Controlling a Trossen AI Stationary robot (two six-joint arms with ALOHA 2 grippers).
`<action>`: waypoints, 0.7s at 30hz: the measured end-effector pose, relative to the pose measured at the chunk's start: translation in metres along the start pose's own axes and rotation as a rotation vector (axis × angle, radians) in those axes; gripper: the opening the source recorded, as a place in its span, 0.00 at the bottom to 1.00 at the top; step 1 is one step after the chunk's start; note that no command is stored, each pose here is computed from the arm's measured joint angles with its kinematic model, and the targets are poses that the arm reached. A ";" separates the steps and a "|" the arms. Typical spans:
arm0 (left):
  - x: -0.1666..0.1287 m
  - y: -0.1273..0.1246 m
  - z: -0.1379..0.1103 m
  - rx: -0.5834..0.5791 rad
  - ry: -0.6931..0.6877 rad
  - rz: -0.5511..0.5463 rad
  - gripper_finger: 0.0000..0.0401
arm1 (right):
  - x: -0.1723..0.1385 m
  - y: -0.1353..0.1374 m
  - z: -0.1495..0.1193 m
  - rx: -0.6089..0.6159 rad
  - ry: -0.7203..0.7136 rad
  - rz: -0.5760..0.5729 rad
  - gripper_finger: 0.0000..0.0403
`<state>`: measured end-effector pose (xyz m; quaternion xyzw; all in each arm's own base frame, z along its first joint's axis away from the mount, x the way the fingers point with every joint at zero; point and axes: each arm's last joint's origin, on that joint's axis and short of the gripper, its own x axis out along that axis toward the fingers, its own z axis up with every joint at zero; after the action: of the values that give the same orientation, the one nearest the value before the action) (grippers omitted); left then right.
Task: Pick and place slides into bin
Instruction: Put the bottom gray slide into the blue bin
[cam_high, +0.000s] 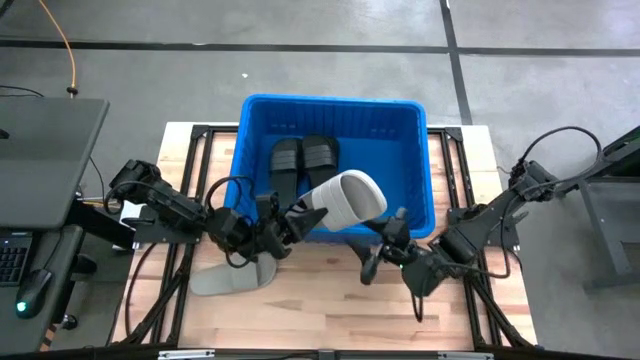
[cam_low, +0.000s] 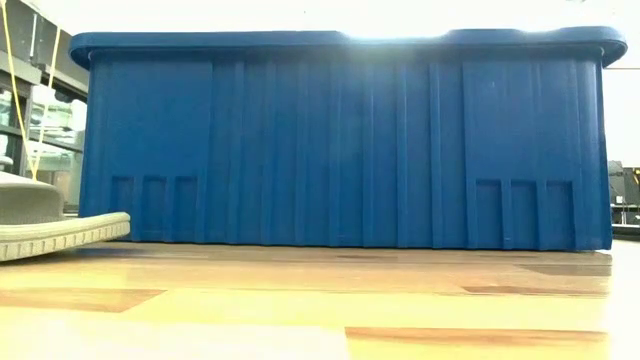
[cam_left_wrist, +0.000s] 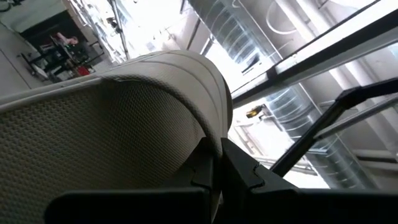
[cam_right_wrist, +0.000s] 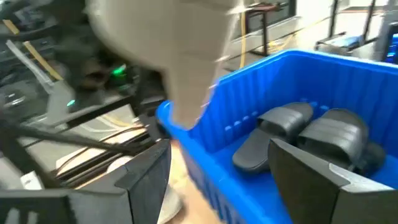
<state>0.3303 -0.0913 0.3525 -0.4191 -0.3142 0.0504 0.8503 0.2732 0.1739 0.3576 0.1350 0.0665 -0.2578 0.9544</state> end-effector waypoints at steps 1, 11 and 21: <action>0.000 0.000 0.000 0.000 0.002 -0.003 0.00 | 0.003 -0.001 0.001 0.002 -0.002 -0.010 0.64; 0.005 0.006 0.006 0.010 -0.034 0.020 0.00 | 0.031 0.012 0.014 -0.008 -0.099 0.079 0.64; 0.007 0.008 0.008 0.023 -0.033 0.014 0.00 | 0.045 0.009 0.015 0.051 -0.144 0.001 0.64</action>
<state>0.3328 -0.0784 0.3536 -0.4109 -0.3244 0.0668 0.8494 0.3170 0.1558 0.3656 0.1406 -0.0088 -0.2682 0.9530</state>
